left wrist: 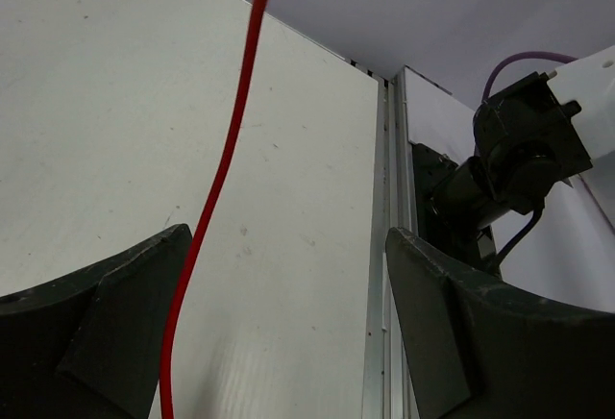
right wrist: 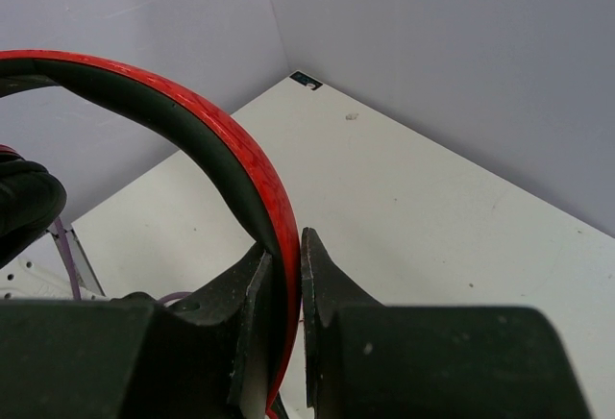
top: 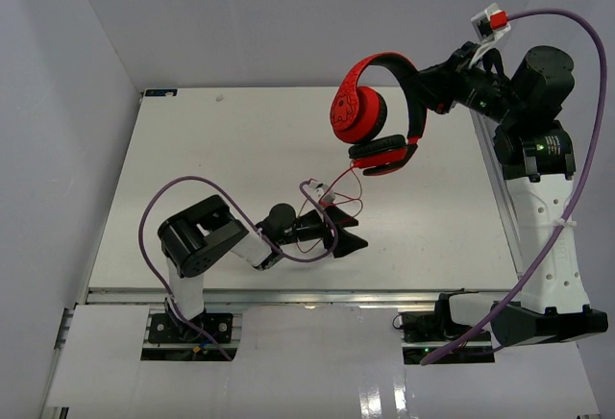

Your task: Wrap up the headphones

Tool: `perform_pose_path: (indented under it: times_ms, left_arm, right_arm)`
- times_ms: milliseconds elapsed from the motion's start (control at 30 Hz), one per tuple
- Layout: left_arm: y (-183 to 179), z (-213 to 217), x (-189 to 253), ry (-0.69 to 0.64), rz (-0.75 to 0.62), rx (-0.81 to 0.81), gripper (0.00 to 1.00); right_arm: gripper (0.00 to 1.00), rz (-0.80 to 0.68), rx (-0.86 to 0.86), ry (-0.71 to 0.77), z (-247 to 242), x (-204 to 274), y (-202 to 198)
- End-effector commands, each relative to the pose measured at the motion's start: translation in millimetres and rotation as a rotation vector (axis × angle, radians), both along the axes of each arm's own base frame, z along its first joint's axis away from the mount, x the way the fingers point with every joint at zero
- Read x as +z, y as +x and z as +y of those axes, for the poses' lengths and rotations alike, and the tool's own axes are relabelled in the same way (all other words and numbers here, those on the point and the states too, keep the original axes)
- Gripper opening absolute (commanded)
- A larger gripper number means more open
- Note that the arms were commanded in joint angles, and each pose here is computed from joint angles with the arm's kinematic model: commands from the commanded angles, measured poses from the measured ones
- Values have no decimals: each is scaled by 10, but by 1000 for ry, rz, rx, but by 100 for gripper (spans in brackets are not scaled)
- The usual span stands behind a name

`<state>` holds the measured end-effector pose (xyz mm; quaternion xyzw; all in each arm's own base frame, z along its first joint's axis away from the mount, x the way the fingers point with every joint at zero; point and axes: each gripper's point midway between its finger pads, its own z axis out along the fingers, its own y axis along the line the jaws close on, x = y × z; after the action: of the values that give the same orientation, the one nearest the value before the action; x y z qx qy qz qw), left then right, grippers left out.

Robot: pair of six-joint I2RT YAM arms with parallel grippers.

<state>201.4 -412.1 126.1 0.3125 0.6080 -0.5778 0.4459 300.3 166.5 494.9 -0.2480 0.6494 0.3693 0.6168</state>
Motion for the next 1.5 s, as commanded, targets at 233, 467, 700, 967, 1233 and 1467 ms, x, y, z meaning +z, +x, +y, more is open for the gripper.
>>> perform_pose_path:
  times_ms: [233,467,700,967,1233,1467]
  left_arm:
    - [39,-59,974,-348,-268,25,85]
    - [97,3,996,-342,-301,78,69]
    - [68,-26,1048,-351,-342,53,22]
    - [34,38,1046,-332,-346,46,0]
    - [209,536,935,-288,-322,142,0]
    - [643,816,808,-84,-310,207,0]
  right_arm:
    - [8,-70,33,50,16,298,-166]
    - [8,-56,59,59,43,270,-220]
    - [8,-36,77,66,65,206,-232]
    - [8,-57,59,46,38,207,-233]
    - [8,-74,67,5,27,151,-297]
    - [8,-130,252,-236,70,-428,-561]
